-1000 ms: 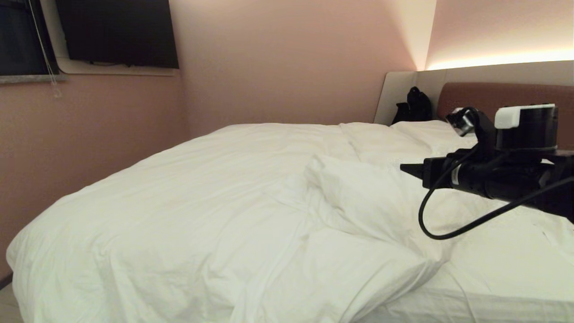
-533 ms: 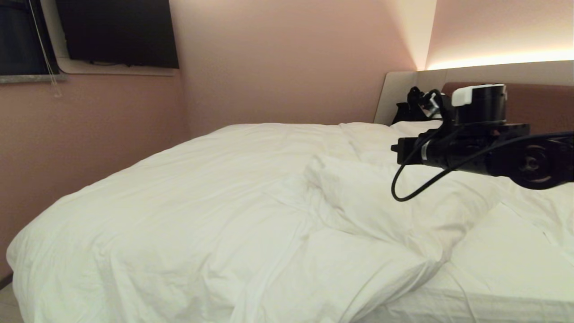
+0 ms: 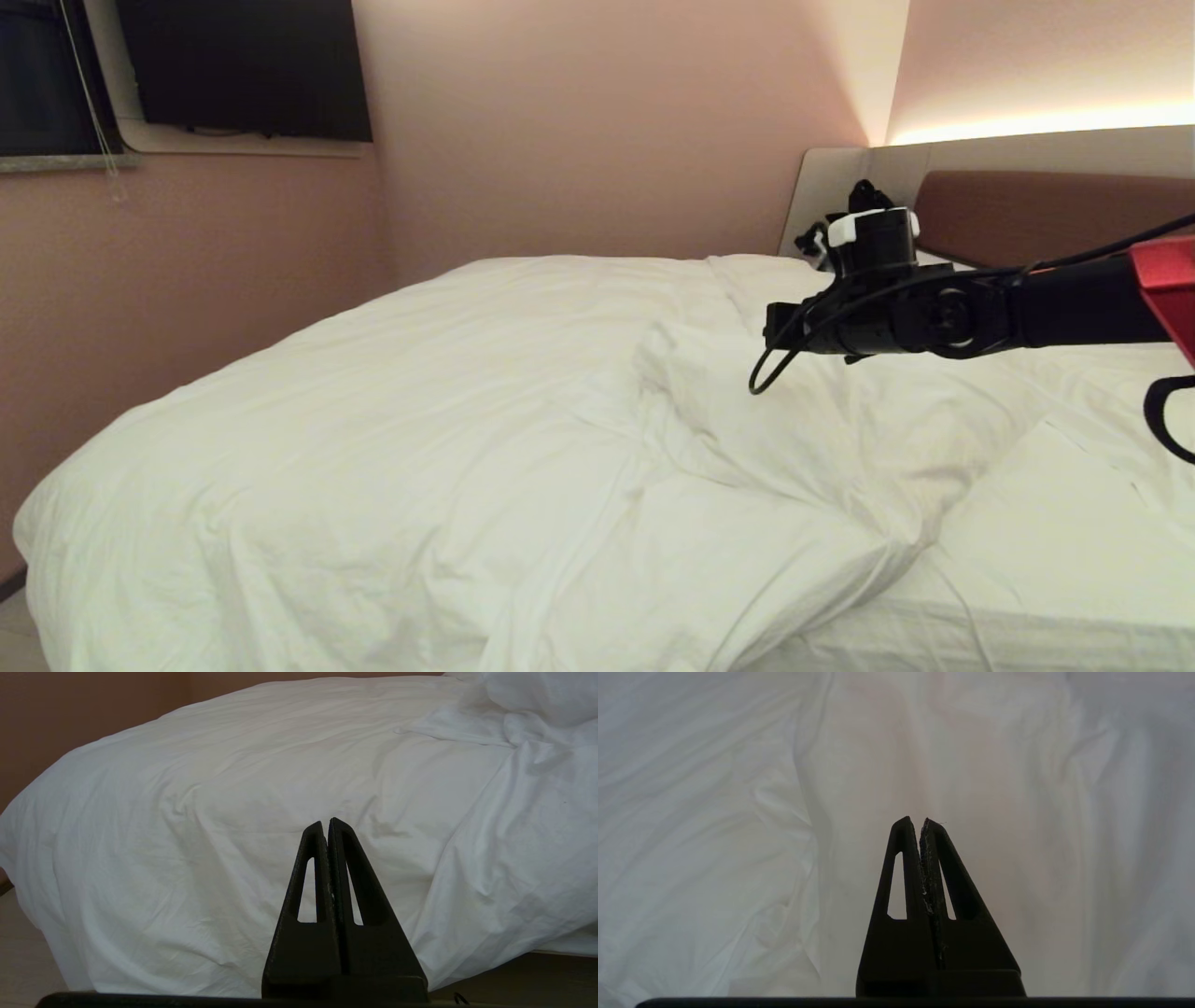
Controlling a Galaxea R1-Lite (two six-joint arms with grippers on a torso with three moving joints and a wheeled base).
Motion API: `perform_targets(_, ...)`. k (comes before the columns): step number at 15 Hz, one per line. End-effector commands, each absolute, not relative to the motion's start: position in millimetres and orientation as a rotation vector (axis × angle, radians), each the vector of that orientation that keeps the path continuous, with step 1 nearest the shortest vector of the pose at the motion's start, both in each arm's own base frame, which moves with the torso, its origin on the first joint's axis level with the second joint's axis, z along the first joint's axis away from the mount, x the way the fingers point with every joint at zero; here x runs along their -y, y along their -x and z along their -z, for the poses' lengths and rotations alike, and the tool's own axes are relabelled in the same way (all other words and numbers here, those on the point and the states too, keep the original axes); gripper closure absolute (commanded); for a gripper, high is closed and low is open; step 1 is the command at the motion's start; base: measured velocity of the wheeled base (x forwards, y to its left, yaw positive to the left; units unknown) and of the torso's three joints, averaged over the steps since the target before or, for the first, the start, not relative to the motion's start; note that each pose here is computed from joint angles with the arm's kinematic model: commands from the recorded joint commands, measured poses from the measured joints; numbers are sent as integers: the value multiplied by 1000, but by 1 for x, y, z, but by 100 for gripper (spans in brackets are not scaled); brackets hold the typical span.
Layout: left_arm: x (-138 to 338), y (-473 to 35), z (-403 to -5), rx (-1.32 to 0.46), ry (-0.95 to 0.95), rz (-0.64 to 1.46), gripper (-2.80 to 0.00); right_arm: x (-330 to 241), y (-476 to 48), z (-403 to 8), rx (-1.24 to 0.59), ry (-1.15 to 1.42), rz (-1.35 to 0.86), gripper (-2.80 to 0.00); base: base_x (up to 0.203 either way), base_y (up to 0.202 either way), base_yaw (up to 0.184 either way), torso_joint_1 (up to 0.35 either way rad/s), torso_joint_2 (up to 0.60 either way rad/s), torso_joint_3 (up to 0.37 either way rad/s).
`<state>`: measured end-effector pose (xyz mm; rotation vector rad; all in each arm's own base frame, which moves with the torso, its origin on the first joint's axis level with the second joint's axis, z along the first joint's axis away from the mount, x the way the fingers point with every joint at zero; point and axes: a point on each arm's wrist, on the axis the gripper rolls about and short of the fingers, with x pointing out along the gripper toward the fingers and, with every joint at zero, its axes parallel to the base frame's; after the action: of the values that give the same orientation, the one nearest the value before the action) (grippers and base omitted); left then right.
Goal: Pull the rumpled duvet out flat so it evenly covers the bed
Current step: Flatten the corners of the folded blanket
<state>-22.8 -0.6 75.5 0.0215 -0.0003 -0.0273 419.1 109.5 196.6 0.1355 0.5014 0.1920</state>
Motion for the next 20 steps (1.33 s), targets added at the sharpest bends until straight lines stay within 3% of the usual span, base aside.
perform_targets(1, 1, 23, -75, 0, -21, 28, 0, -114, -427, -176, -588, -133, -182, 0, 0, 0, 0, 0, 0, 0)
perform_targets(5, 1, 23, -75, 0, -21, 28, 0, -120, -438, -155, -635, -124, -182, 0, 0, 0, 0, 0, 0, 0)
perform_targets(6, 1, 23, -75, 0, -21, 28, 0, -120, -438, -155, -634, -124, -182, -280, 0, 0, 0, 0, 0, 0)
perform_targets(14, 1, 23, -75, 0, -21, 28, 0, -134, -435, -154, -634, -106, -216, -280, 0, 0, 0, 0, 0, 0)
perform_targets(20, 1, 23, -75, 0, -21, 28, 0, -148, -453, -118, -681, -70, -218, -280, 0, 0, 0, 0, 0, 0)
